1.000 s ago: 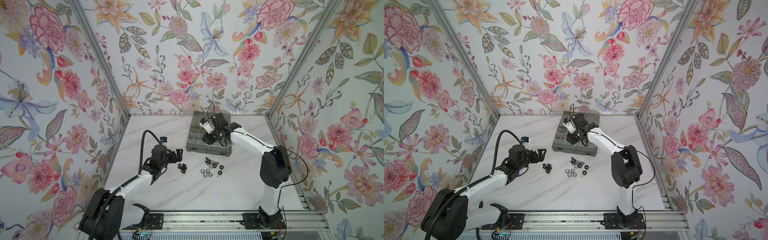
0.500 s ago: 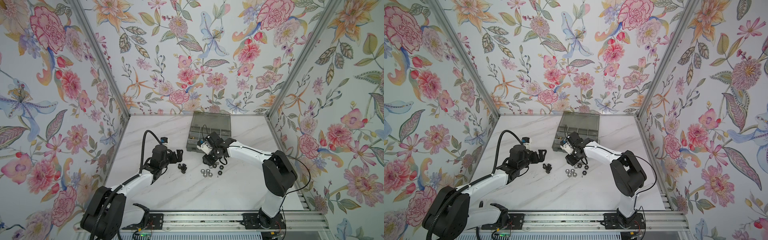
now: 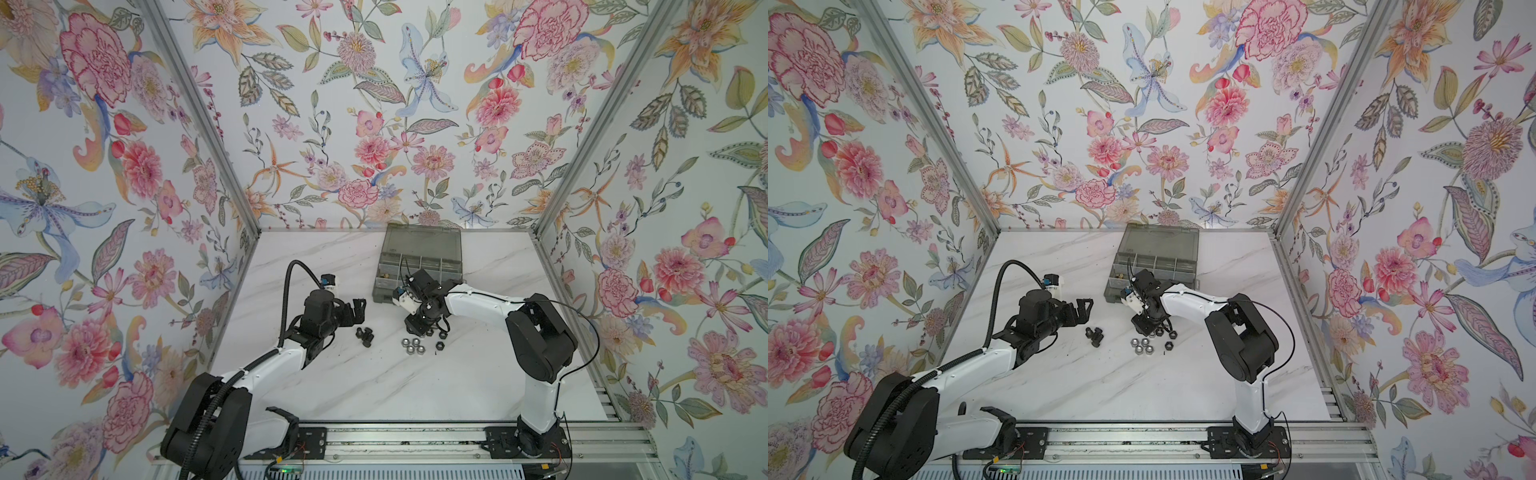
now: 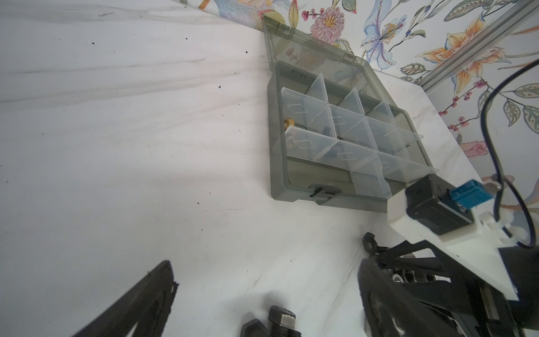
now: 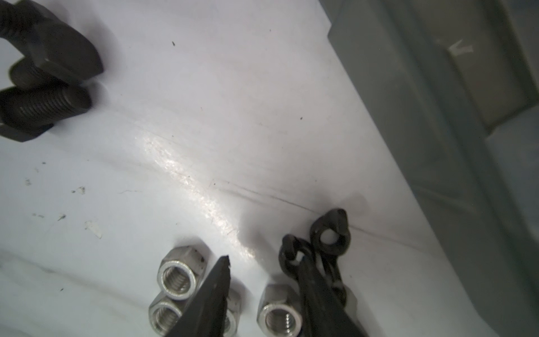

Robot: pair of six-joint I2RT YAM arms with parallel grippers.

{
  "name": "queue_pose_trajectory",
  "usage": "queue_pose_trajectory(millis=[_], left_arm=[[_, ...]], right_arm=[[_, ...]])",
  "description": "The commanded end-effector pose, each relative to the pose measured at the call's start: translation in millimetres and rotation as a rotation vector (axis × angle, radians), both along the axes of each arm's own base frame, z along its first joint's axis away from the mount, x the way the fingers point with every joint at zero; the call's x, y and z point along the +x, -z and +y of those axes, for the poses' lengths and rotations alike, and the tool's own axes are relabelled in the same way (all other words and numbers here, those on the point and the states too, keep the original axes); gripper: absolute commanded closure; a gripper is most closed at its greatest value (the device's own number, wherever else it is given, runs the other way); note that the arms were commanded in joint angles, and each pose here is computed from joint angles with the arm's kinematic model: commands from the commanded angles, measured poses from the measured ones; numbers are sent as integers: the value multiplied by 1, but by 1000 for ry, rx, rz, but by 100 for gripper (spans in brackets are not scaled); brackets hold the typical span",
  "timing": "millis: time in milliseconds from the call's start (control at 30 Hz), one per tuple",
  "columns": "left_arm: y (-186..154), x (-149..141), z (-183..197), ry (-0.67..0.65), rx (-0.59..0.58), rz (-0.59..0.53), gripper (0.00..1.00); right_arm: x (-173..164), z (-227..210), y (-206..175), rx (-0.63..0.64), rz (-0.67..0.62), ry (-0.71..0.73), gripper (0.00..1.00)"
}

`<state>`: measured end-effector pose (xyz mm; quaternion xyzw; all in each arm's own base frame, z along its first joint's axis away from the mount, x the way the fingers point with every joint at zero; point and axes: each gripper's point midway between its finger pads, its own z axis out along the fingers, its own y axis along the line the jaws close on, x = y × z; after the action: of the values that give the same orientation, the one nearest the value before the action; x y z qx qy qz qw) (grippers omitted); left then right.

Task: Sort the screws and nuts into containers
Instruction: Pick up the nut from the center of the table.

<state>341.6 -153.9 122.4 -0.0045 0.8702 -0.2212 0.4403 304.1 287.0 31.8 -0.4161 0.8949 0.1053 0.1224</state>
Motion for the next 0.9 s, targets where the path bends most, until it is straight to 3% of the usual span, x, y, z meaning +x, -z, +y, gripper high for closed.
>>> queue_pose_trajectory(millis=[0, 300, 567, 867], left_arm=[[-3, 0, 1, -4, -7, -9, 1], [-1, 0, 2, -5, -5, -6, 1], [-1, 0, 2, -7, -5, -6, 1], [0, 0, 2, -6, -9, -4, 1]], right_arm=[[6, 1, 0, -14, -12, -10, 58], [10, 9, 7, -8, 3, -15, 59], [8, 11, 10, -11, 11, -17, 69], [7, 4, 15, -32, 13, -13, 74]])
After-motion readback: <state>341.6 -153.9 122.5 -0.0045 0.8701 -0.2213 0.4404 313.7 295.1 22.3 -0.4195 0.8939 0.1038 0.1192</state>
